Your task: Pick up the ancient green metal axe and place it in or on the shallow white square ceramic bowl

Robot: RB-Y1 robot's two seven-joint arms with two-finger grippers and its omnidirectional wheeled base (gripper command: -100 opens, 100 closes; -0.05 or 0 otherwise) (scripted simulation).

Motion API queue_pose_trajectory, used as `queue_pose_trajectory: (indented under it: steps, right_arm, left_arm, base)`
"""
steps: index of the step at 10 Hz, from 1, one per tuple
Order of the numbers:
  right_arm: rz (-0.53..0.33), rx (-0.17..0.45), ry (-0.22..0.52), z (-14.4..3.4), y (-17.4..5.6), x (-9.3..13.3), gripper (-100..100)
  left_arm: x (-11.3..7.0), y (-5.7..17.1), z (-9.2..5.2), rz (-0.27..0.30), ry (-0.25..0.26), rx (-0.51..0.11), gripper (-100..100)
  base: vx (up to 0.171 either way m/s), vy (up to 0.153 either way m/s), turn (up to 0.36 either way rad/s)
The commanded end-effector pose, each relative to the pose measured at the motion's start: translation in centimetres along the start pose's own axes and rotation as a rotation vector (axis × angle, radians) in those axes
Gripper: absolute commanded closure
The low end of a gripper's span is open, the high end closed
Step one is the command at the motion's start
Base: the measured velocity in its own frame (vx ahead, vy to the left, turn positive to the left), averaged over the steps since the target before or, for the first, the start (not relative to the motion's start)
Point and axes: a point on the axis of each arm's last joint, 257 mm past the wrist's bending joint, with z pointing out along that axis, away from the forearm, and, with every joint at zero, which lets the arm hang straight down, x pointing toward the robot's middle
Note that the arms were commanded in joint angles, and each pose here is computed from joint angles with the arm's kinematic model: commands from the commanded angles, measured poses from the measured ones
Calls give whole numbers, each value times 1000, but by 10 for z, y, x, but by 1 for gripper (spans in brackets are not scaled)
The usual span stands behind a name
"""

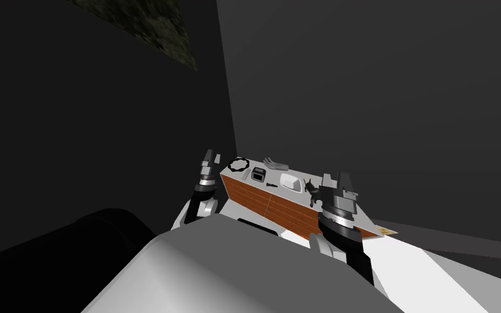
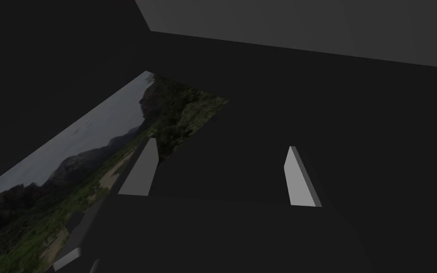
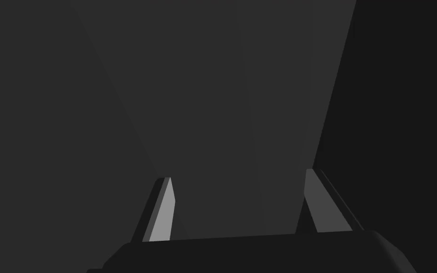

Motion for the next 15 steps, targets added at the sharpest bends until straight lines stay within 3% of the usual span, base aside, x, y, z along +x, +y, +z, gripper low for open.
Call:
queue_pose_trajectory:
  steps: [1,4,7,8,10,11,12,13,14,15]
  right_arm:
    - [1,-2,44,4,2,15,-100]
    - [3,-3,141,9,5,49,-100]
    - [-6,0,276,12,8,96,-100]
    - [-9,-1,287,11,7,98,-100]
    - [-29,3,392,7,8,133,-100]
    - [-33,5,411,4,7,136,-100]
    - [-46,10,472,0,6,155,-100]
    - [-51,10,480,-2,5,156,-100]
    - [-69,17,547,-9,3,175,-100]
    - [-74,17,554,-10,2,176,-100]
  left_arm:
    - [0,0,0,0,0,0,0]
    - [0,0,0,0,0,0,0]
    - [0,0,0,0,0,0,0]
    - [0,0,0,0,0,0,0]
    - [0,0,0,0,0,0,0]
    - [0,0,0,0,0,0,0]
    - [0,0,0,0,0,0,0]
    - [0,0,0,0,0,0,0]
    - [0,0,0,0,0,0,0]
    - [0,0,0,0,0,0,0]
  base:
    - [-47,2,116]
    - [-103,8,117]
    - [-121,17,185]
    - [-79,9,53]
    - [-91,24,171]
    - [-78,18,76]
    - [-70,24,141]
    - [-47,15,64]
    - [-48,22,154]
    - [-45,17,92]
